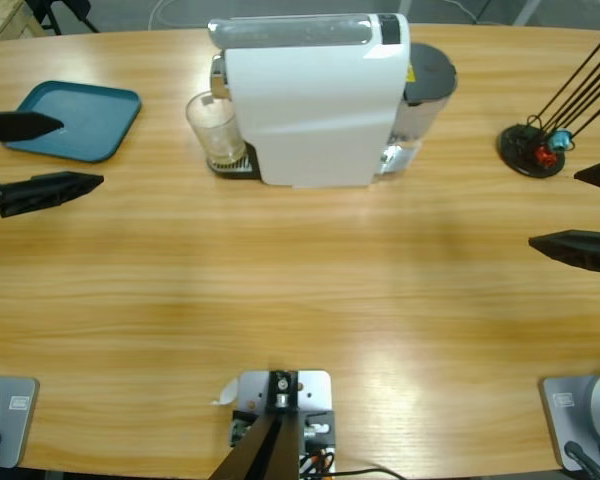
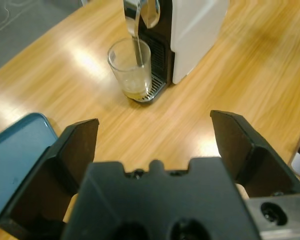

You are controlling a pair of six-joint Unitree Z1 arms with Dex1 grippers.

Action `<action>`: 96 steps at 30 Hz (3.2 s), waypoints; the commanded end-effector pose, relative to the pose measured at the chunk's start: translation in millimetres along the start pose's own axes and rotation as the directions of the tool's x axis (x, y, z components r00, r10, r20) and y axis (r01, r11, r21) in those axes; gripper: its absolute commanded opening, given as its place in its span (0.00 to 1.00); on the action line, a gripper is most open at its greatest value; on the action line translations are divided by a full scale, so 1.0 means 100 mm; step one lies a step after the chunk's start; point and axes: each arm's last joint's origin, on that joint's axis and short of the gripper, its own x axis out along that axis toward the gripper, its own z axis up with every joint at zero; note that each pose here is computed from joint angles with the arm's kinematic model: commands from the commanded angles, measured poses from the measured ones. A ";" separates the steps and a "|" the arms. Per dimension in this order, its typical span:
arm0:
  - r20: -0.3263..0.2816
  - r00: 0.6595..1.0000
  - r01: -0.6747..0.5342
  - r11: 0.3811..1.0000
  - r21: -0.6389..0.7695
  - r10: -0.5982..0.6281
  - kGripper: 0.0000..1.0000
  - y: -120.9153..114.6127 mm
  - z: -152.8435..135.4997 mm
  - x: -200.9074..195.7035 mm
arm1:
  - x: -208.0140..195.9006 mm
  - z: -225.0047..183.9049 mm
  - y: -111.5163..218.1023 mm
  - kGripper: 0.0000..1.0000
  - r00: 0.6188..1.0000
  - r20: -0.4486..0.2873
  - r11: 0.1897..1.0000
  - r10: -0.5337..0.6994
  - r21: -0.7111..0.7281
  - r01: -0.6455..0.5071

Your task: Pour coffee

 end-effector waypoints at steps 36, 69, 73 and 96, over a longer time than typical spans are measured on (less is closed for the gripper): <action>0.008 0.942 0.322 0.909 0.264 -0.336 0.97 1.12 -0.14 1.91 | 0.50 0.18 -0.12 1.00 0.977 -0.215 1.000 -0.009 -0.006 0.008; -0.068 0.950 0.311 0.910 0.274 -0.305 0.23 0.91 -0.06 2.20 | 0.47 0.17 -0.12 1.00 0.978 -0.207 1.000 -0.010 -0.008 0.009; -0.068 0.949 0.314 0.908 0.276 -0.308 0.00 0.90 -0.06 2.19 | 0.47 0.17 -0.12 1.00 0.979 -0.205 1.000 -0.012 -0.008 0.010; -0.156 0.907 -0.386 0.920 0.067 0.392 0.00 1.20 -0.30 0.57 | 0.32 0.12 -0.10 1.00 0.987 -0.158 1.000 -0.030 -0.013 0.028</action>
